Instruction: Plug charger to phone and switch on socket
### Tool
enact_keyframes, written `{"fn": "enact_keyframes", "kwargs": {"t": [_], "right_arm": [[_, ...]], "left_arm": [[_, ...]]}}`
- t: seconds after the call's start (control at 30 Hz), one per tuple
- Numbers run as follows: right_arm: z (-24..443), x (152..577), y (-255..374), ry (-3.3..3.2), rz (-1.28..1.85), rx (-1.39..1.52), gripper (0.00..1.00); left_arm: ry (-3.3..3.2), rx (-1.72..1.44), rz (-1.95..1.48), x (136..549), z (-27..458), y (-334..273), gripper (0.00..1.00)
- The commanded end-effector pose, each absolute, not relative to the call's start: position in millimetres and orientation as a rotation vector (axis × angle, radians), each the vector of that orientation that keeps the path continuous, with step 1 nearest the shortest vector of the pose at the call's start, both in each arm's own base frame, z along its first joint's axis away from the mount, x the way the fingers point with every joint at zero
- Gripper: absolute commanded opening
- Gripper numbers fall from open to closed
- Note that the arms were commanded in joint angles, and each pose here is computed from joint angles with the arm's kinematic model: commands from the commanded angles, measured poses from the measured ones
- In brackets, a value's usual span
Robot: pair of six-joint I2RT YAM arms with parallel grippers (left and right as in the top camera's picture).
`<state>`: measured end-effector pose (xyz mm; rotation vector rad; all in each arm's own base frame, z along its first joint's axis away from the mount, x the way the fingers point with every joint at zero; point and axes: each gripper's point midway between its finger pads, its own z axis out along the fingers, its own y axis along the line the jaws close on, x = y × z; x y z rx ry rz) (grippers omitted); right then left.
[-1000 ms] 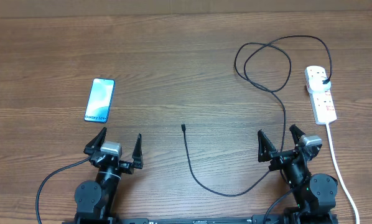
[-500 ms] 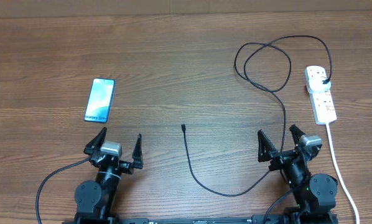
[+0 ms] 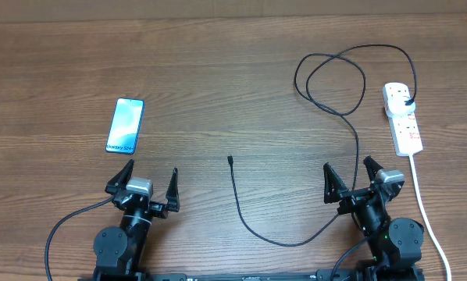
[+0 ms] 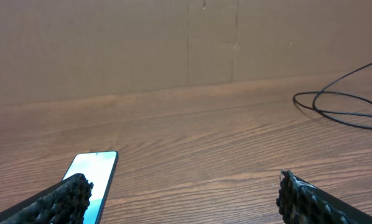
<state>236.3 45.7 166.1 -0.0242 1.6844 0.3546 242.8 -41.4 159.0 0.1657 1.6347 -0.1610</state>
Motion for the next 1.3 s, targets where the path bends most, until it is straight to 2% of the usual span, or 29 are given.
{"fn": "enact_keyframes", "kwargs": {"t": [0.0, 0.77, 1.27], "right_arm": [[167, 236, 48, 1.674, 0.360, -0.034, 1.00], [167, 236, 48, 1.674, 0.360, -0.034, 1.00], [167, 236, 48, 1.674, 0.360, -0.034, 1.00]], "left_arm": [[1.630, 0.173, -0.138, 243, 158, -40, 0.99], [1.642, 0.116, -0.071, 245, 156, -26, 1.00], [1.522, 0.064, -0.091, 245, 189, -23, 1.00]]}}
